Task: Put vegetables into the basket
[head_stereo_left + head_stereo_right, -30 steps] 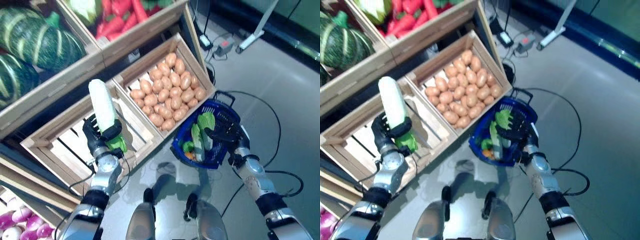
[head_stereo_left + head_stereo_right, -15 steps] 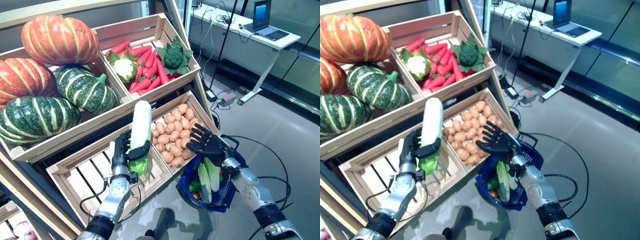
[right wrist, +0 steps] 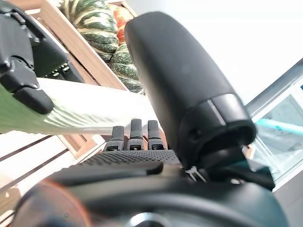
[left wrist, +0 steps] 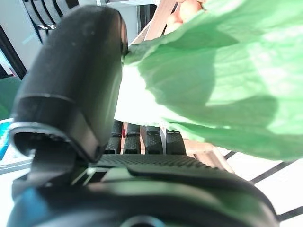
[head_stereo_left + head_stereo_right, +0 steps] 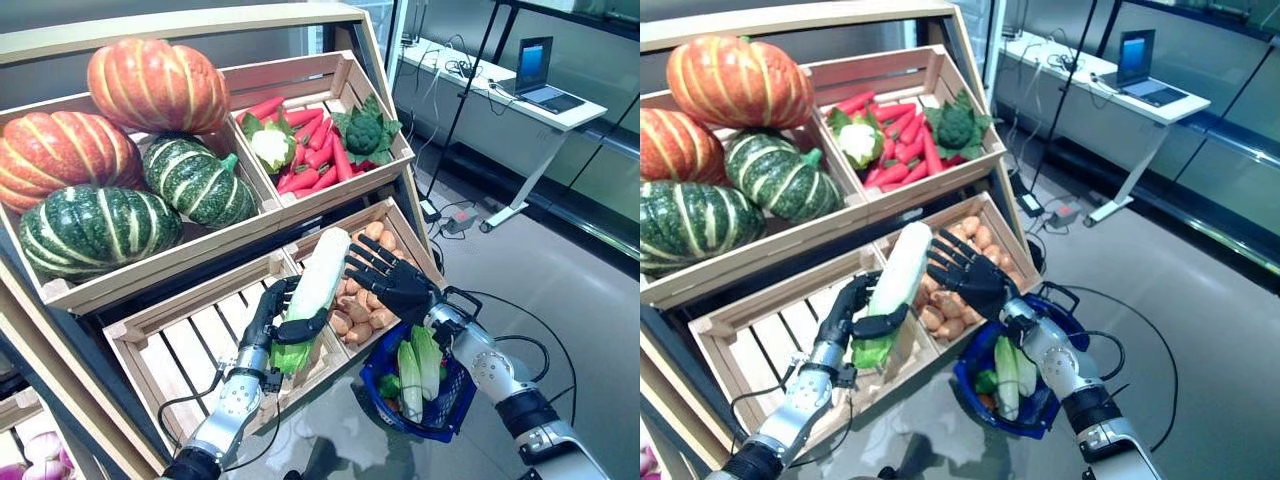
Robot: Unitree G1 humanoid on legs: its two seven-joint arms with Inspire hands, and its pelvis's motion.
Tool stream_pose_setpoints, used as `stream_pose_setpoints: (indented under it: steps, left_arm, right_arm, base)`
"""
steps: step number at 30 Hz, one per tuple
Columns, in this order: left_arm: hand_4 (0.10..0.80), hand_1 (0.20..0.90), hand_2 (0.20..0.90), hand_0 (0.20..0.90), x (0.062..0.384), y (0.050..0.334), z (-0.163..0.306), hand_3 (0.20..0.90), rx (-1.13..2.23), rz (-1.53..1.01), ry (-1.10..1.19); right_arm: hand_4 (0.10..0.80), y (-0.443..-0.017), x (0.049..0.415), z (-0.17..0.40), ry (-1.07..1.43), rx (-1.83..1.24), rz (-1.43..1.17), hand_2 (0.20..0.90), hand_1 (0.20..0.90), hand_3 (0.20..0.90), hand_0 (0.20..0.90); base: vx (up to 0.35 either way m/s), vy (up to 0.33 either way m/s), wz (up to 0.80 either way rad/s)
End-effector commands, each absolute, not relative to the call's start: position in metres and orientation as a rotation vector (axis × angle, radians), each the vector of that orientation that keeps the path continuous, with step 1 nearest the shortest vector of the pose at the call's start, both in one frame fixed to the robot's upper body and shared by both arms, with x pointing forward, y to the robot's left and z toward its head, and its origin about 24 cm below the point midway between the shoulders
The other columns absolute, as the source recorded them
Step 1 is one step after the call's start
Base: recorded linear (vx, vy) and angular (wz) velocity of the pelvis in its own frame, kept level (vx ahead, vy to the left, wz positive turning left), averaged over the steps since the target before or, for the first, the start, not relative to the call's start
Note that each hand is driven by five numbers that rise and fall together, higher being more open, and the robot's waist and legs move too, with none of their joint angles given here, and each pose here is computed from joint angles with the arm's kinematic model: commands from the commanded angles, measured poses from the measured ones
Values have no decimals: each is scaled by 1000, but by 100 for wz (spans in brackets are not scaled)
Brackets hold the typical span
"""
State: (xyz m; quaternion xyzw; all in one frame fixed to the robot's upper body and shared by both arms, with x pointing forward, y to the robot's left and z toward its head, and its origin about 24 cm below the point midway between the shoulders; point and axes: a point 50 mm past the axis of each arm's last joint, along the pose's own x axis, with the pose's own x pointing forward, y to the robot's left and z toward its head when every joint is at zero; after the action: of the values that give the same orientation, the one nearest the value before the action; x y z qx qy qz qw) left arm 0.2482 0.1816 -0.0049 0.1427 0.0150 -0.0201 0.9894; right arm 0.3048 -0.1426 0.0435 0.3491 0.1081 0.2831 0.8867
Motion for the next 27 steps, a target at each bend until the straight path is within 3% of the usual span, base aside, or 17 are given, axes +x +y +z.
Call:
stream_pose_setpoints:
  steps: [1,16,27]
  left_arm:
    - [400,300,300,300,260,153,32,300,268,-231,-241]
    - [400,300,300,300,255,131,52,300,352,-354,-411]
    - [400,300,300,300,258,136,52,300,377,-200,-406]
  right_arm:
    - [800,-124,333,108,-34,877,751,900,900,900,900]
    - [800,-133,349,103,7,665,599,900,900,900,900]
    - [800,-149,349,138,-259,209,315,900,900,900,900]
  base:
    - [28,-4,5]
    - [8,1,2]
    - [7,6,3]
